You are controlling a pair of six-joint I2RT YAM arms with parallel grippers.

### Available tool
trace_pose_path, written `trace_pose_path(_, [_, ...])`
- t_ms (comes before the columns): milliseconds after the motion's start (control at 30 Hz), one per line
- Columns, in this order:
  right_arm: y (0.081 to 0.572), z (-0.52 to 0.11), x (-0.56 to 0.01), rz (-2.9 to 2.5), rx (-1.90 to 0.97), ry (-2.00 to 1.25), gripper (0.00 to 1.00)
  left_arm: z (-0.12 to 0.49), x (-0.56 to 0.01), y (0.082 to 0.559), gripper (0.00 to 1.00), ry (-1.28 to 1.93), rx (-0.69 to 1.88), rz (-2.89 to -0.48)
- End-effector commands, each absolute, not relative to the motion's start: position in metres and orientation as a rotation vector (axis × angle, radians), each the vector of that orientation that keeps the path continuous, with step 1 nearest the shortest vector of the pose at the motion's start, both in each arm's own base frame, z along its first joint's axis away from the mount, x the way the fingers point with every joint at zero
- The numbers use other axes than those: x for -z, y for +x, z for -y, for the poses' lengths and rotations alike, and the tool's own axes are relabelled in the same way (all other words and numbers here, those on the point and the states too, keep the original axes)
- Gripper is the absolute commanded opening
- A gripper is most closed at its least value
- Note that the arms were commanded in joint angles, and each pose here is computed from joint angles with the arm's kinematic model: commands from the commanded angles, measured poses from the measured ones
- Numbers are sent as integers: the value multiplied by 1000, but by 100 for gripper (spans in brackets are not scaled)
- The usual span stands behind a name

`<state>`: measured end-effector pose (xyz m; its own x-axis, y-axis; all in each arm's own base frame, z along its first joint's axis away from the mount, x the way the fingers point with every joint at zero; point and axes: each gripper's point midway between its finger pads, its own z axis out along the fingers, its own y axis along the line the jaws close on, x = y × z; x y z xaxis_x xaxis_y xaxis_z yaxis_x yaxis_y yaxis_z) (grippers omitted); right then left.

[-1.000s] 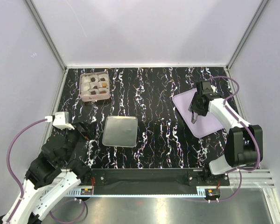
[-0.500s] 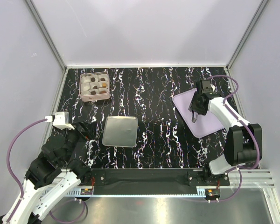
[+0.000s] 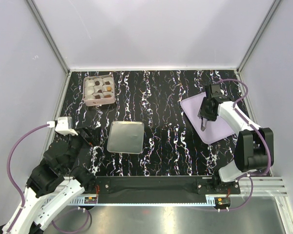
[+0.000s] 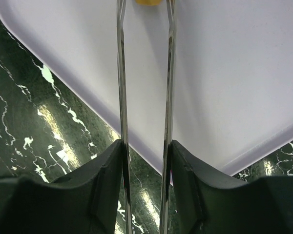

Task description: Pack the chocolate

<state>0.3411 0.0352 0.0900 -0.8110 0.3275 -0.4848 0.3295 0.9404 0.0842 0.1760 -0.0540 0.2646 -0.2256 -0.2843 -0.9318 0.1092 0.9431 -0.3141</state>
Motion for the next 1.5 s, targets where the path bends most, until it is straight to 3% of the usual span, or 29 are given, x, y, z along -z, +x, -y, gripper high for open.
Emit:
trace_pose_path(0, [341,-35,-90,-2613,2,438,48,55,-277,179,99,-155,389,-1714])
trace_pose_path(700, [338,-35,-88,-2658,11,382,41,55,-276,179,99,-154,388,-1714])
trace_pose_path(1467, [355,-51,-140,-2575,-128,377,39,54,-277,180,99,-161,382,-1715])
